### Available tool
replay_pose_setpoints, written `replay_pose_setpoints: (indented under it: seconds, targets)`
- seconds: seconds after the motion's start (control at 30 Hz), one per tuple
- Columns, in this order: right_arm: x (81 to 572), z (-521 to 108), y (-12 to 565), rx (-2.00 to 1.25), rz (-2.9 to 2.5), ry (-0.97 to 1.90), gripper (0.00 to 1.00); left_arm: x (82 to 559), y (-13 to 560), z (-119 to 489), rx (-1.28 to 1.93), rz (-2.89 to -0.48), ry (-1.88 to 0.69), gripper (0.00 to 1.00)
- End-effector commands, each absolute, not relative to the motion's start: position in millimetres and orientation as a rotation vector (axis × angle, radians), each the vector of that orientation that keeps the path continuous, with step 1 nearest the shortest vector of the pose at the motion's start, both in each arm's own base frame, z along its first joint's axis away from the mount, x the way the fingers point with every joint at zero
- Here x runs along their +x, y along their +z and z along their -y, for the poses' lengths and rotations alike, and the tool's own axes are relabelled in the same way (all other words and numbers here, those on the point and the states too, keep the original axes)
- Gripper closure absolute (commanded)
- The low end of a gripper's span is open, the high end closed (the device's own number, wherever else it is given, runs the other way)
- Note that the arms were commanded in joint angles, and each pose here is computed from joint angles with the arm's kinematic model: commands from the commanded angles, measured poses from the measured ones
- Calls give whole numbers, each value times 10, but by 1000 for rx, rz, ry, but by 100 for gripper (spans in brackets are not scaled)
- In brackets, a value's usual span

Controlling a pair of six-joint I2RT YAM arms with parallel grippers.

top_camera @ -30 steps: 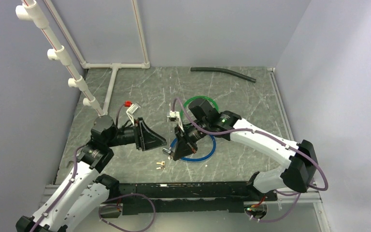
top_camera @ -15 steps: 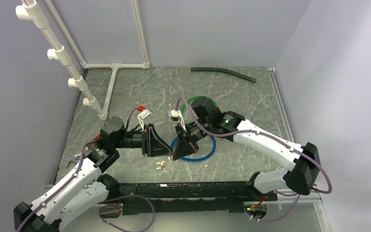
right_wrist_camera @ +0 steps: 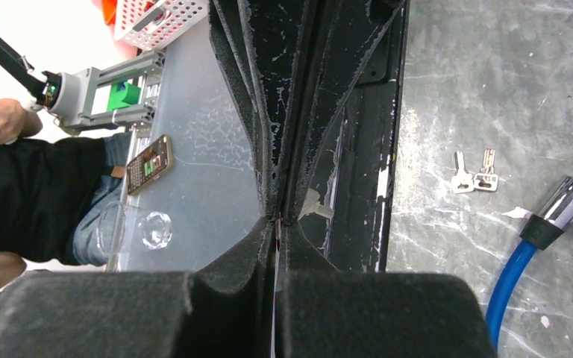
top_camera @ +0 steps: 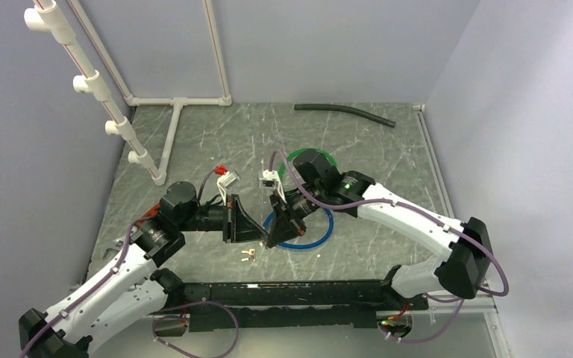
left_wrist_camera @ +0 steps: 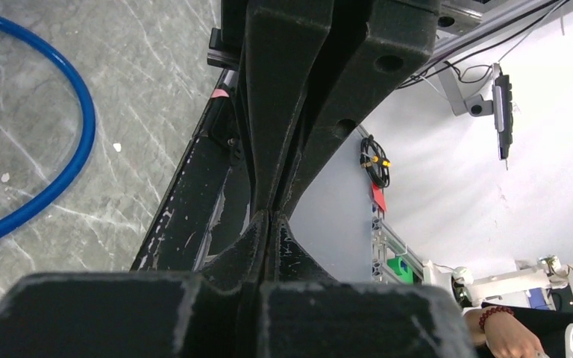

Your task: Unlock with the key

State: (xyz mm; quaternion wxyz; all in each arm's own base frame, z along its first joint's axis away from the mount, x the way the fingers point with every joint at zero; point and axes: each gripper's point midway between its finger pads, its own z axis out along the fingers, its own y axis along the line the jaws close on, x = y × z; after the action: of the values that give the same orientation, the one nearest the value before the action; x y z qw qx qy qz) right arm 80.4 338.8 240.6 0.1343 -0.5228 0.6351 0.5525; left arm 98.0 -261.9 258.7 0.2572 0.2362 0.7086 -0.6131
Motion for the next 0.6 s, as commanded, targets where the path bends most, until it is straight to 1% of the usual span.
replay_pose_setpoints:
  seconds: [0.0, 0.07, 0.1, 0.13, 0.2, 0.23, 0.27, 0.37, 0.47, 0.57]
  targets:
    - [867, -3547, 2706, -1511, -1682, 1634, 100, 1032, 2623, 2622, 631, -1932, -1612, 100]
    - [912, -3584, 2744, -1479, -1697, 1643, 100, 1040, 2611, 2615, 624, -1937, -1596, 100]
    - [933, -3602, 2769, -1460, -1707, 1656, 96, 1063, 2595, 2600, 608, -1945, -1571, 100]
    - [945, -3611, 2792, -1450, -1712, 1671, 88, 1087, 2590, 2580, 592, -1948, -1543, 100]
    - [962, -3620, 2827, -1436, -1718, 1700, 76, 1121, 2591, 2541, 564, -1948, -1500, 100]
    - [968, -3621, 2843, -1432, -1717, 1708, 68, 1135, 2605, 2523, 553, -1941, -1484, 100]
    - [964, -3622, 2849, -1430, -1718, 1716, 66, 1155, 2622, 2500, 534, -1933, -1464, 100]
    - [958, -3619, 2858, -1431, -1707, 1727, 64, 1237, 2656, 2429, 470, -1912, -1400, 100]
    - [943, -3611, 2859, -1433, -1695, 1734, 56, 1298, 2708, 2379, 421, -1896, -1360, 100]
    - [942, -3593, 2885, -1425, -1675, 1722, 55, 1359, 2766, 2302, 354, -1875, -1317, 100]
